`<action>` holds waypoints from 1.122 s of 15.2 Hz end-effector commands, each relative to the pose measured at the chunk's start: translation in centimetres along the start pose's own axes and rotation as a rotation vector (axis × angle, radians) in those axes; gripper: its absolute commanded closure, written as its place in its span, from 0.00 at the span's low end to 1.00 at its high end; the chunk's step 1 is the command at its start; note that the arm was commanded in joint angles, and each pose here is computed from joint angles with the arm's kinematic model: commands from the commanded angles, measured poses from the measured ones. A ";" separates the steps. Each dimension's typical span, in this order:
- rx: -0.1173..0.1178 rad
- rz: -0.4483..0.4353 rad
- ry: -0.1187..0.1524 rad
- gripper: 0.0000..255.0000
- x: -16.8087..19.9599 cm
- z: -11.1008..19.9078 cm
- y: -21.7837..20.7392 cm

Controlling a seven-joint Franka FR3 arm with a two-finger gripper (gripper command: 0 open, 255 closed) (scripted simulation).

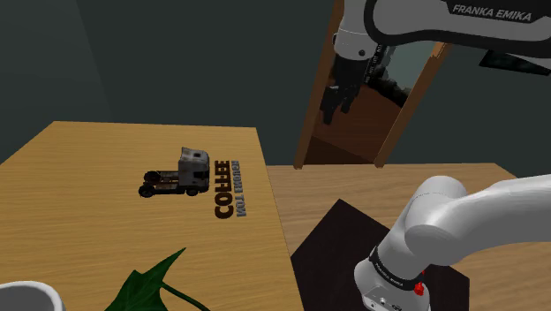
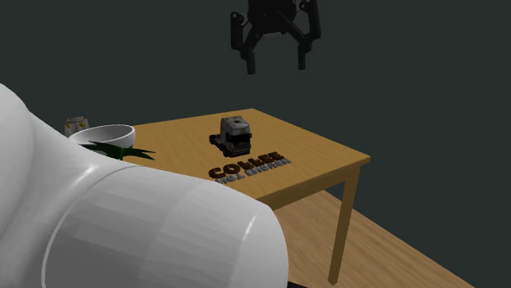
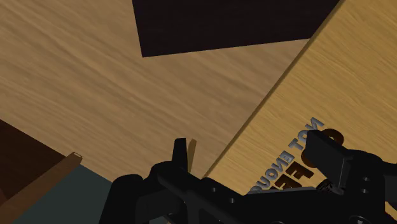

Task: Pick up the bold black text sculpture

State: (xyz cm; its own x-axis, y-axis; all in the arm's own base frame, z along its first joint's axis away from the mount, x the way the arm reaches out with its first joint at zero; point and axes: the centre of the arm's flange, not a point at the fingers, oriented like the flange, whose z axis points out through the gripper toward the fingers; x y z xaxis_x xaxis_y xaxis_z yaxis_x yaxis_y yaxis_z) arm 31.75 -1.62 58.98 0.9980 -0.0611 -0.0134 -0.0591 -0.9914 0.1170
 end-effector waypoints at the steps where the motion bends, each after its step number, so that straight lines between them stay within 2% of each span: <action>1: 0.000 0.000 0.000 0.00 0.0 0.0 0.0; 17: 0.056 0.067 0.004 0.00 5.7 15.3 -12.6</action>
State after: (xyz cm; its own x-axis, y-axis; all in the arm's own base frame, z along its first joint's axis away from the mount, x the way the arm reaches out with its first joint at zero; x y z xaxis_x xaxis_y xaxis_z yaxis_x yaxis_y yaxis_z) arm 37.36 7.99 43.48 0.9925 -0.1225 -0.0056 -0.1218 -0.9903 0.0668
